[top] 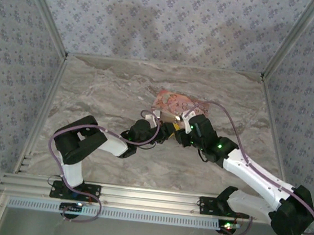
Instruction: Unlock a padlock with a key
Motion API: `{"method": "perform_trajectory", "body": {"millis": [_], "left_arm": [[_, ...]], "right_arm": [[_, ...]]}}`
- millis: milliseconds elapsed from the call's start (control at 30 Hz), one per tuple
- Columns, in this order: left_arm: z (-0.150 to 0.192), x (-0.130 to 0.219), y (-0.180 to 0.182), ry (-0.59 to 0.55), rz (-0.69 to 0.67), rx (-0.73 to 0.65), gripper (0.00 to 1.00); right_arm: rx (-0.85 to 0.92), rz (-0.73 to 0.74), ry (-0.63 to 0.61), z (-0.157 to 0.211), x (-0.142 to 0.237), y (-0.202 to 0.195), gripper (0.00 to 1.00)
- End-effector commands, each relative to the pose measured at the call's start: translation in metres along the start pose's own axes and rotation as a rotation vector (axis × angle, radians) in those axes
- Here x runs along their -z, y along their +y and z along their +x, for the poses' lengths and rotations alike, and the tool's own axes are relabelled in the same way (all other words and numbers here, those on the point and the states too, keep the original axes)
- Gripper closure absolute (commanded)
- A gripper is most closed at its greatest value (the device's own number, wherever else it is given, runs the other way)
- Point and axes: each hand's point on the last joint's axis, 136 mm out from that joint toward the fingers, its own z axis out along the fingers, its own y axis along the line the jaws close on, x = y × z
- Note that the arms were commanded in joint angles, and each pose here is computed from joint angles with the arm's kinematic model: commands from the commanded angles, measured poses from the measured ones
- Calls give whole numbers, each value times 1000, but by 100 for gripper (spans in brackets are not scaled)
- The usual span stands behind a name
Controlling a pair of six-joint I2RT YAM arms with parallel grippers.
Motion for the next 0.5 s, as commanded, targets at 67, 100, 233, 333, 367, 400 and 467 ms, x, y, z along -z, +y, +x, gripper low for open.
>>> {"method": "perform_trajectory", "body": {"millis": [67,100,233,333,367,400,467], "left_arm": [[-1,5,-59,6,177,-31,100],[-1,5,-59,5,178,-32,100],[-1,5,-60,7,179,-33,100],[0,5,-61,8,181,-32,100],[0,4,-61,11,181,-32,100],[0,4,-61,11,182,-33,100],[1,3,-62,15,183,-33,100]], "right_arm": [[-1,-3,47,19,-6,3,57],[0,-1,50,21,-8,3,57],[8,3,52,24,-12,4,56],[20,13,59,23,-17,3,57],[24,16,61,23,-18,3,57],[24,21,59,22,-19,3,57],[30,26,54,19,-22,3,58]]}}
